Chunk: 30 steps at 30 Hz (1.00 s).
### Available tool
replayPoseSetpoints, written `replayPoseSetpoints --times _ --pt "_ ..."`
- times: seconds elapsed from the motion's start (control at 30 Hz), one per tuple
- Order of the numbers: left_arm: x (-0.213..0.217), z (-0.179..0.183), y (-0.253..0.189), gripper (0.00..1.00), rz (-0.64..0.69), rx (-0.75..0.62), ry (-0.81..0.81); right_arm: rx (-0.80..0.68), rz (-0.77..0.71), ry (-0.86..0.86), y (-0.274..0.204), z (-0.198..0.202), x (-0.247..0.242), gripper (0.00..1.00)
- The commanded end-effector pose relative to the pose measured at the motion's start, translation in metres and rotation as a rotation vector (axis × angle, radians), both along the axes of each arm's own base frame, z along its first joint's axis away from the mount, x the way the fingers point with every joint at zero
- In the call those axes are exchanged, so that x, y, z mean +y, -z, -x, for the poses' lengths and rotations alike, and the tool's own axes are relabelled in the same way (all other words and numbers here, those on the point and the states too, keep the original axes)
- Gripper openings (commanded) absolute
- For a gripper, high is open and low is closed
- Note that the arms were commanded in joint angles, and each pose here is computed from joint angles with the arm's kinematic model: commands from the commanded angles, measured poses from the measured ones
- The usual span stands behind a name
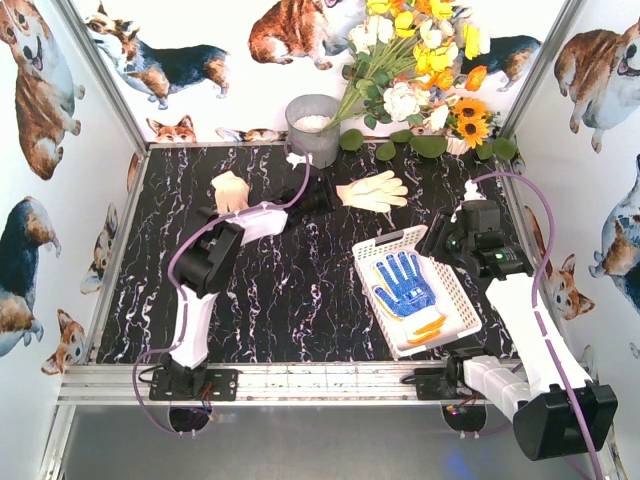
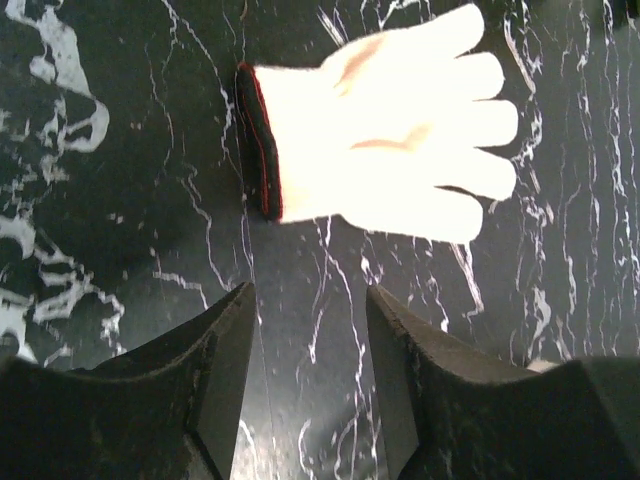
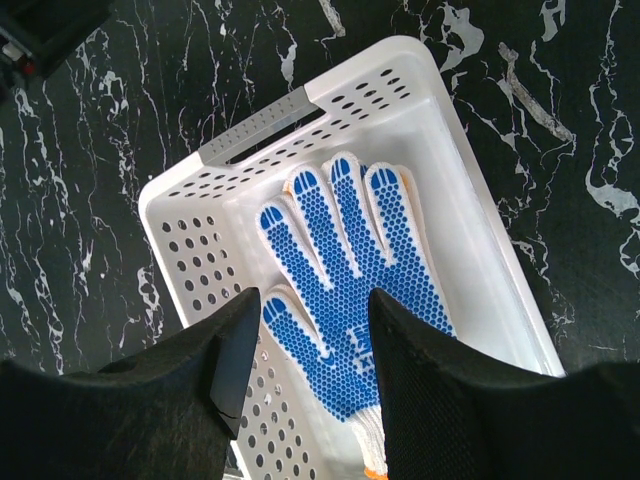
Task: Put the gloves into the storage basket
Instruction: Pick up the glove from the center of the board.
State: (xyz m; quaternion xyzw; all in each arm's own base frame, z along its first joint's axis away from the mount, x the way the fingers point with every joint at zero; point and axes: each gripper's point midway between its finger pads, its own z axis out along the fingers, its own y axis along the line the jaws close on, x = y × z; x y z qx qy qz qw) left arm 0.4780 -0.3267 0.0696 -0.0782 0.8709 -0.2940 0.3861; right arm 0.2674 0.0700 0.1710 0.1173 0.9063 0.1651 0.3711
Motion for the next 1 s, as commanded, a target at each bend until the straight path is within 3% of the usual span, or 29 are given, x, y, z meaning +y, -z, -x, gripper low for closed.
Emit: replayPoseSetpoints --times 0.0,0.33,0.4,0.53,0.63,0.8,0.97 --pt "-0.009 -0.028 -0.004 0.39 0.061 -0.024 -0.021 -0.072 -0.012 0.011 -0.025 -0.007 0.000 0.50" --pt "-0.007 -0.061 0.034 0.36 0.051 0.020 -0.064 -0.066 -0.005 0.009 -0.020 -0.004 -0.002 0.50" --pt "-0.015 -0.064 0.039 0.28 0.069 0.030 -0.039 -0.064 0.002 0.009 -0.019 -0.004 -0.003 0.50" --pt "-0.025 -0.063 0.046 0.22 0.102 0.046 -0.009 -0.059 0.006 0.008 -0.019 -0.004 -0.003 0.50" --pt "-0.021 -0.059 0.046 0.03 0.104 0.039 -0.008 -0.056 0.003 0.012 -0.018 -0.005 -0.003 0.50" --pt "0.028 -0.040 0.024 0.00 0.046 -0.025 -0.085 -0.051 -0.008 0.012 -0.018 -0.003 -0.002 0.49" --pt "0.090 0.021 0.004 0.00 0.011 -0.005 -0.107 -0.053 -0.030 -0.001 -0.015 -0.003 0.002 0.49"
